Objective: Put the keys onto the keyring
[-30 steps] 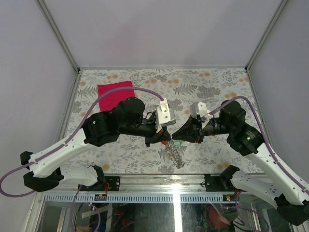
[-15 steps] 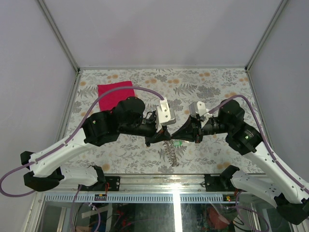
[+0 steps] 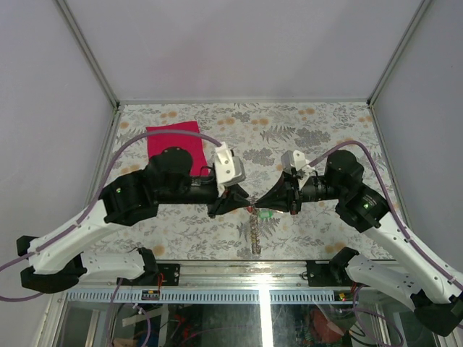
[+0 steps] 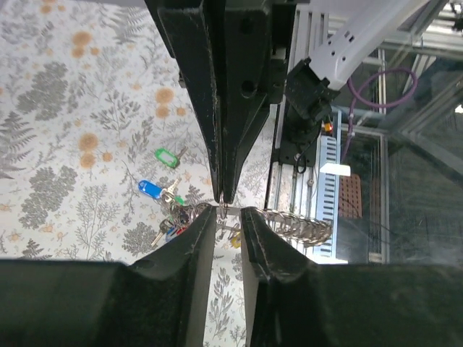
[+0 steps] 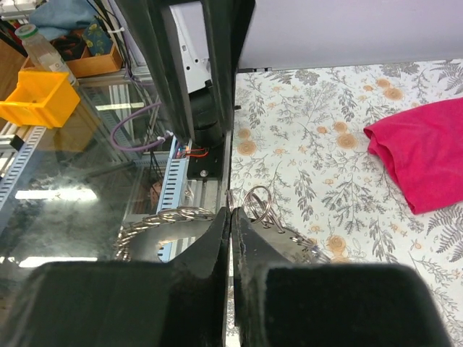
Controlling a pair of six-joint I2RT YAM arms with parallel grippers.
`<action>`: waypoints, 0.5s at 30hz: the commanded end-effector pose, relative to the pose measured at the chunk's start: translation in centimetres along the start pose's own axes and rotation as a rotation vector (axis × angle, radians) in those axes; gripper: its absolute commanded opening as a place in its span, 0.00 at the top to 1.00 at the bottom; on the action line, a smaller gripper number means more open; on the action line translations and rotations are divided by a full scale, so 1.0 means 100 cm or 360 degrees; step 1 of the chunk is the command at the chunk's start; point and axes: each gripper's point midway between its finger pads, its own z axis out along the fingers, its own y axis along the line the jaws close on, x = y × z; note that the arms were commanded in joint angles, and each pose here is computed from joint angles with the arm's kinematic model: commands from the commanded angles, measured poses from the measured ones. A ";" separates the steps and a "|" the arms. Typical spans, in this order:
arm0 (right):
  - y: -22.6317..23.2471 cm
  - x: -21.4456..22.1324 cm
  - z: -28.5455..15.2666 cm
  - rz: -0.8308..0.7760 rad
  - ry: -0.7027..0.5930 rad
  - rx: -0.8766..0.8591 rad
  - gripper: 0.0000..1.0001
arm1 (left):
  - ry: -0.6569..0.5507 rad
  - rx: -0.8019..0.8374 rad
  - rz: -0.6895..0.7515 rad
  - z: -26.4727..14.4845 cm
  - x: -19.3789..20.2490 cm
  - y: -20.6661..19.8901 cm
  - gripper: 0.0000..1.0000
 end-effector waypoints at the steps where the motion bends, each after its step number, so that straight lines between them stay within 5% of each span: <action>1: 0.005 -0.033 -0.003 -0.0083 -0.0179 0.0028 1.00 | -0.0233 -0.0081 -0.0012 -0.017 -0.027 0.001 0.76; 15: 0.005 -0.068 -0.004 0.0102 -0.0661 0.0036 1.00 | -0.0477 -0.0318 -0.0110 -0.042 -0.037 0.018 0.73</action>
